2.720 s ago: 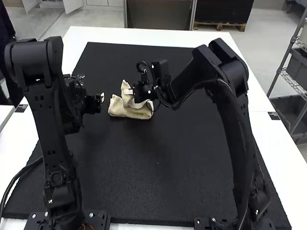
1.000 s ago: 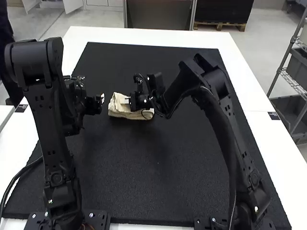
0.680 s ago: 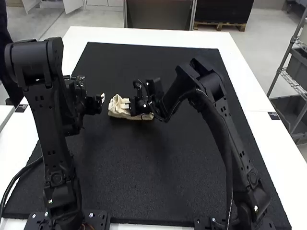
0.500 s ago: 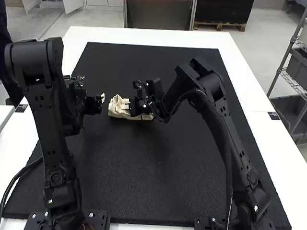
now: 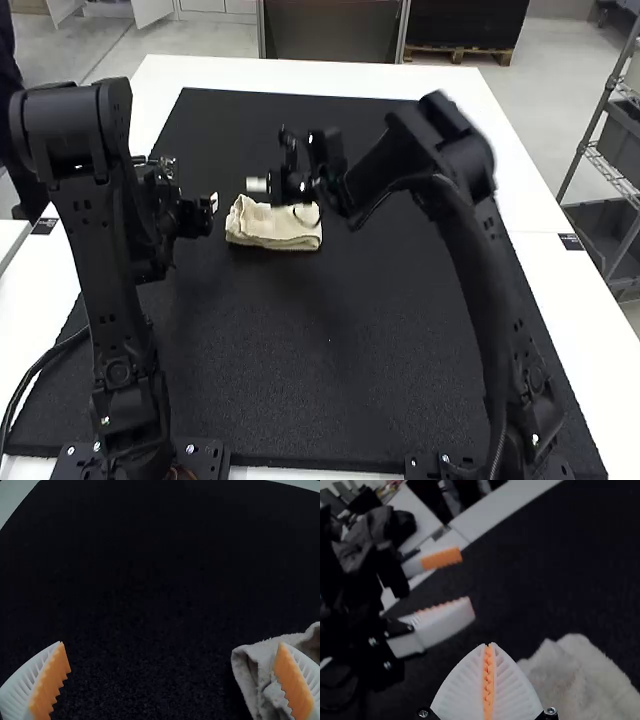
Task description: Fold the towel.
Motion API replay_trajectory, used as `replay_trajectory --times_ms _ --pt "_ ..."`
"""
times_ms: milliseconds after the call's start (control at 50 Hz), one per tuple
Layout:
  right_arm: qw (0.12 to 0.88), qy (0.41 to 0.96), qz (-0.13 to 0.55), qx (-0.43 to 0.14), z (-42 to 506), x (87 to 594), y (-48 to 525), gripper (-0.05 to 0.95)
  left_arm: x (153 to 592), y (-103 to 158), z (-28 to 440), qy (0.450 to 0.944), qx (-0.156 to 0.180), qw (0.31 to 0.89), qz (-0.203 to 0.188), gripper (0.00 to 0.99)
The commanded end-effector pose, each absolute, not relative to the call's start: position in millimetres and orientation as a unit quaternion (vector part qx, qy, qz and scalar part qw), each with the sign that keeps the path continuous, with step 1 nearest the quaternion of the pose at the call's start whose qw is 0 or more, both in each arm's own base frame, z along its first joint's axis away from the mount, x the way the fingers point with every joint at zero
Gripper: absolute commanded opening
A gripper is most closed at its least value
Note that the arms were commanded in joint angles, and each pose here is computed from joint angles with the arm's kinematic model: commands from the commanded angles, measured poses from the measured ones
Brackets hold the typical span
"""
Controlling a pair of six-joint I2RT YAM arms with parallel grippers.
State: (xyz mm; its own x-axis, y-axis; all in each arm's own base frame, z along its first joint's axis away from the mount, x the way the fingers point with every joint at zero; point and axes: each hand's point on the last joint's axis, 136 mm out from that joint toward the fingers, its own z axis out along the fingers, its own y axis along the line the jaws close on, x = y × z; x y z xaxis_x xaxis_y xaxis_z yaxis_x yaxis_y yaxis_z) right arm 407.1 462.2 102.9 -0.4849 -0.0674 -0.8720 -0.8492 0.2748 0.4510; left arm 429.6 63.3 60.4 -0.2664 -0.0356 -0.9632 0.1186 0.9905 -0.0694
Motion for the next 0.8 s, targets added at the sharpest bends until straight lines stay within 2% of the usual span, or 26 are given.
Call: replay_trajectory --times_ms 0,520,780 --pt "0.426 0.672 0.513 -0.322 163 413 446 -0.02 430 66 89 0.773 0.027 0.631 -0.062 0.959" --pt "0.492 0.623 0.522 -0.312 269 374 392 -0.02 434 64 135 0.747 0.037 0.661 -0.056 0.959" --pt "0.571 0.595 0.492 -0.279 329 377 334 -0.02 435 63 187 0.717 0.04 0.694 -0.054 0.959"
